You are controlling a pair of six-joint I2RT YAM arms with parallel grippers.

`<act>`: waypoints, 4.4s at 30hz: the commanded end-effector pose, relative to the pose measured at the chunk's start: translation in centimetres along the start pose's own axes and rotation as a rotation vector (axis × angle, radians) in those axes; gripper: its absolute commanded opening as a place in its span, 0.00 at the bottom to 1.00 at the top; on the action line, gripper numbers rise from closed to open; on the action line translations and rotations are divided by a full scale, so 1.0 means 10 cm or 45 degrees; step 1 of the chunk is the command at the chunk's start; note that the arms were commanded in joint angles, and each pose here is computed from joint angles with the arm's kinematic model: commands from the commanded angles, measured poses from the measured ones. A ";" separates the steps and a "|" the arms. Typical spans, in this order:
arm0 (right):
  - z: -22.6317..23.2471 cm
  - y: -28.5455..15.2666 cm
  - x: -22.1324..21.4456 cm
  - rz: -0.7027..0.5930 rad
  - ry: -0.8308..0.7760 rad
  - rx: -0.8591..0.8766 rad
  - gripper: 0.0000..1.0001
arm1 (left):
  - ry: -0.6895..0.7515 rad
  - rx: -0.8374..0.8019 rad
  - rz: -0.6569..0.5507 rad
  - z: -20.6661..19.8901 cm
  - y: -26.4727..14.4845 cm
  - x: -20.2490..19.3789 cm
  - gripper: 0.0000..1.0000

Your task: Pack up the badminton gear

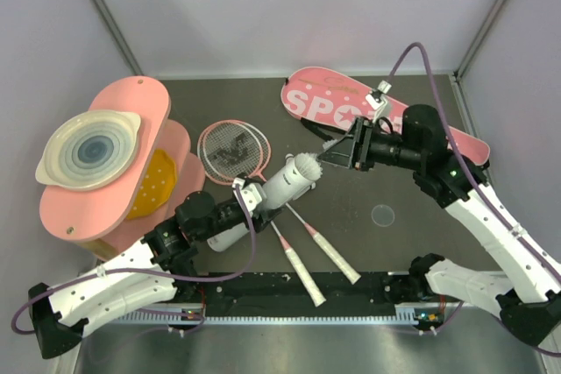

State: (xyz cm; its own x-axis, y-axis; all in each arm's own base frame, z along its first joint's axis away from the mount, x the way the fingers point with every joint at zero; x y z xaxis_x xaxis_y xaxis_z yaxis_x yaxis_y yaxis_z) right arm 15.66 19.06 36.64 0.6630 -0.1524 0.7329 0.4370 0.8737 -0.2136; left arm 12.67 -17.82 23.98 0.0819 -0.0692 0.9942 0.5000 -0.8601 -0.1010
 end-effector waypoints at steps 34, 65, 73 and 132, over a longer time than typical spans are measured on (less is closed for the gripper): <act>-0.01 -0.54 0.30 -0.313 -0.323 -0.546 0.99 | -0.009 -0.008 -0.142 -0.02 0.02 0.43 0.10; -2.83 1.46 0.15 0.127 0.632 -1.604 0.81 | 0.094 0.035 -0.211 0.04 -0.08 0.36 0.12; -2.94 1.47 -0.03 0.187 0.667 -1.643 0.56 | 0.094 0.021 -0.203 0.03 -0.09 0.34 0.11; -2.44 1.82 0.15 0.321 -0.119 -1.631 0.72 | 0.089 0.019 -0.179 0.03 -0.05 0.27 0.12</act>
State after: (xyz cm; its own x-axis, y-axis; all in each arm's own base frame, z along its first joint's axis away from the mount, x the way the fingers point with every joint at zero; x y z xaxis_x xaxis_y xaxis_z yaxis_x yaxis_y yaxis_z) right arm 38.53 23.06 17.88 0.7953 -0.0311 0.6054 0.6022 -0.0742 -0.7949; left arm 12.88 -17.35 24.81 0.0094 -0.0640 0.9979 0.5220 -0.8509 -0.0595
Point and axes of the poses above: each gripper's point midway between its finger pads, its own y axis out along the fingers, its own z axis along the line the jaws close on, x = y × z, the point moved 8 cm from there along -y, back along the fingers, and after that the axes turned 13 degrees about -y, right-handed, at the moved point
